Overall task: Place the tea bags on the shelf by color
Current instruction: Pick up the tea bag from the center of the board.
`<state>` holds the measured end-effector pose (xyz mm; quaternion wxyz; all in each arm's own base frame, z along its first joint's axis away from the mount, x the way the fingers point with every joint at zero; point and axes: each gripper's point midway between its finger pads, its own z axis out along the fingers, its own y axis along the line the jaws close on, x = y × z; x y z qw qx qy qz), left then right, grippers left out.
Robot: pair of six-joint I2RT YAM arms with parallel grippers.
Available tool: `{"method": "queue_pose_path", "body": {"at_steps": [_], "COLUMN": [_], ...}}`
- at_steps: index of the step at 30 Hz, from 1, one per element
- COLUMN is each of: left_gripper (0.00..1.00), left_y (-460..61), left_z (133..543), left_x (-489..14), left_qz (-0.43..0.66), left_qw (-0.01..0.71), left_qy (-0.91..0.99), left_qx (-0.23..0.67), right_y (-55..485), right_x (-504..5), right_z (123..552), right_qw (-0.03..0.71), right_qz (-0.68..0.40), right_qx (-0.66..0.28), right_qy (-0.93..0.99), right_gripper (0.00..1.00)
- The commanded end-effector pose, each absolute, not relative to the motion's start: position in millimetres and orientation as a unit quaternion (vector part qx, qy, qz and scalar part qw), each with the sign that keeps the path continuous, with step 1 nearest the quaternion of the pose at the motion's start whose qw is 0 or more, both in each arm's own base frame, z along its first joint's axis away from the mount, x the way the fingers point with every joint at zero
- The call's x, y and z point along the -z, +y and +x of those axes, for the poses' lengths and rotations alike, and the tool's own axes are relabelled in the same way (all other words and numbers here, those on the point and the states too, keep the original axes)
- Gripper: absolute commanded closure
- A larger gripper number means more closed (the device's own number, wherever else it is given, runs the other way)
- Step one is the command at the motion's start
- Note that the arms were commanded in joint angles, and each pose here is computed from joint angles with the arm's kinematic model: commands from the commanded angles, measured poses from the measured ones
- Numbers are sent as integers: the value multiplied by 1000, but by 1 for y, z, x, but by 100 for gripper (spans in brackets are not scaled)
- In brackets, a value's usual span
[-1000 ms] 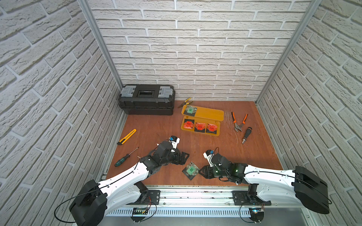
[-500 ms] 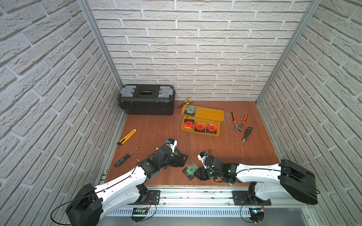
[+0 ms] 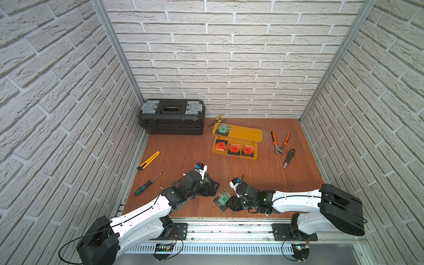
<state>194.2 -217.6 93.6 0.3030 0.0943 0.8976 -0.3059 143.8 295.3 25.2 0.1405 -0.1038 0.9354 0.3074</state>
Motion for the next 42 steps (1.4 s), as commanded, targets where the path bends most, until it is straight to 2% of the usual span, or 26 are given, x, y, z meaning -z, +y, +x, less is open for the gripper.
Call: {"method": "queue_pose_path", "body": {"at_steps": [1, 15, 26, 42], "left_gripper": [1, 2, 2, 1], "left_y": [-219, -222, -222, -224], "left_z": [189, 178, 179, 178], "left_x": [-87, -75, -72, -72], "left_qz": [99, 110, 107, 106], "left_qw": [290, 265, 269, 267], "left_qy": [901, 909, 909, 909], "left_qx": [308, 303, 300, 303], "right_y": [304, 308, 305, 293], "right_x": [-32, -34, -42, -23], "right_z": [152, 160, 146, 128], "right_qw": [158, 172, 155, 134], "right_qz": [-103, -105, -115, -109], "right_qx": [-312, -301, -305, -284], "right_qy": [931, 932, 932, 943], "right_gripper": [66, 67, 66, 66]}}
